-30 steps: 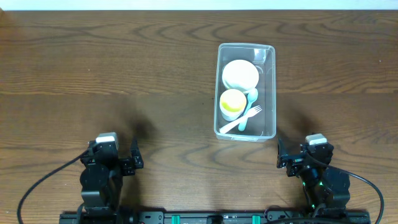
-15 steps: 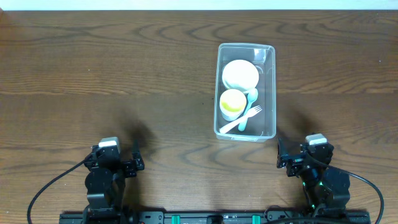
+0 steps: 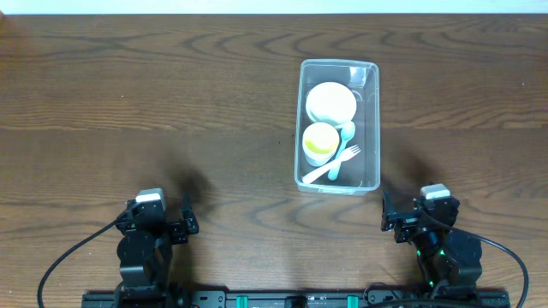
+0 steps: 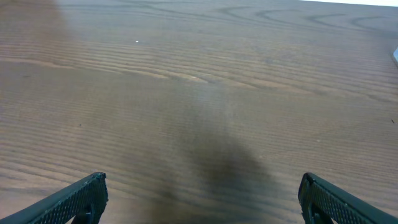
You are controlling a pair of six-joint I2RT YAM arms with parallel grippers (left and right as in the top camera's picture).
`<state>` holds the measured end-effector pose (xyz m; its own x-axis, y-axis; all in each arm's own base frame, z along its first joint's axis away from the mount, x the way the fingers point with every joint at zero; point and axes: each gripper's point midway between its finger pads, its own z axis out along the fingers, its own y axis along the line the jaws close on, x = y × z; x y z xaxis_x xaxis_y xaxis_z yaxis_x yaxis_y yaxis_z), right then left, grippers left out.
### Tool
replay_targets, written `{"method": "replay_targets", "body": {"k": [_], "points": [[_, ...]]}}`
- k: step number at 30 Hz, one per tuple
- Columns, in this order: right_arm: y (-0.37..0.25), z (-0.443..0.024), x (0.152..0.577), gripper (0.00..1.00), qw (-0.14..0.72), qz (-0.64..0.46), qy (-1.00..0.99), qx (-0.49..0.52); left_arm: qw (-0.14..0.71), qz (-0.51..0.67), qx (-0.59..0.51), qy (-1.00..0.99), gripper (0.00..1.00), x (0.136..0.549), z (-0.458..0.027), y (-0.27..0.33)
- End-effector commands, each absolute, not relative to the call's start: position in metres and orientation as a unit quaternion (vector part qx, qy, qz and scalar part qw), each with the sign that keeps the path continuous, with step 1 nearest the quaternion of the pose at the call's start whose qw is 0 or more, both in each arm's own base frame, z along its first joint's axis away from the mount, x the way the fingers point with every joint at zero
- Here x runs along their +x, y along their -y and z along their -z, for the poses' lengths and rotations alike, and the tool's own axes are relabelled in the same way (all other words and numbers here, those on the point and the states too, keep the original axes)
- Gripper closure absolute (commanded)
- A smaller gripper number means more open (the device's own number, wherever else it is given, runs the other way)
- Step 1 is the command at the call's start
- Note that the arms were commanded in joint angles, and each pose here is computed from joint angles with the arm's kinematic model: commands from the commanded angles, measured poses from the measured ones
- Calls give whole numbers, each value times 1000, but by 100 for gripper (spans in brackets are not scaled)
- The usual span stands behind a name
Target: Pack container
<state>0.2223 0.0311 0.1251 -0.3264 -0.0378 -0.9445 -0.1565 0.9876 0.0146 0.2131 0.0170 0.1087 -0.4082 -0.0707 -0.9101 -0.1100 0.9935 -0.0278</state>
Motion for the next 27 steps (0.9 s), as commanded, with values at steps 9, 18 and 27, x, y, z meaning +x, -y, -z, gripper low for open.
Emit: {"method": "replay_targets", "body": {"k": [9,18,27], "points": [[-31,-125,222,1,580,-50,-811,-62,538,-24,-48,-841,2,213,-103,-18],[-31,-125,222,1,580,-50,-811,-62,538,-24,-48,-841,2,213,-103,-18],[-31,-125,222,1,580,-50,-811,-62,538,-24,-48,-841,2,213,-103,-18]]}}
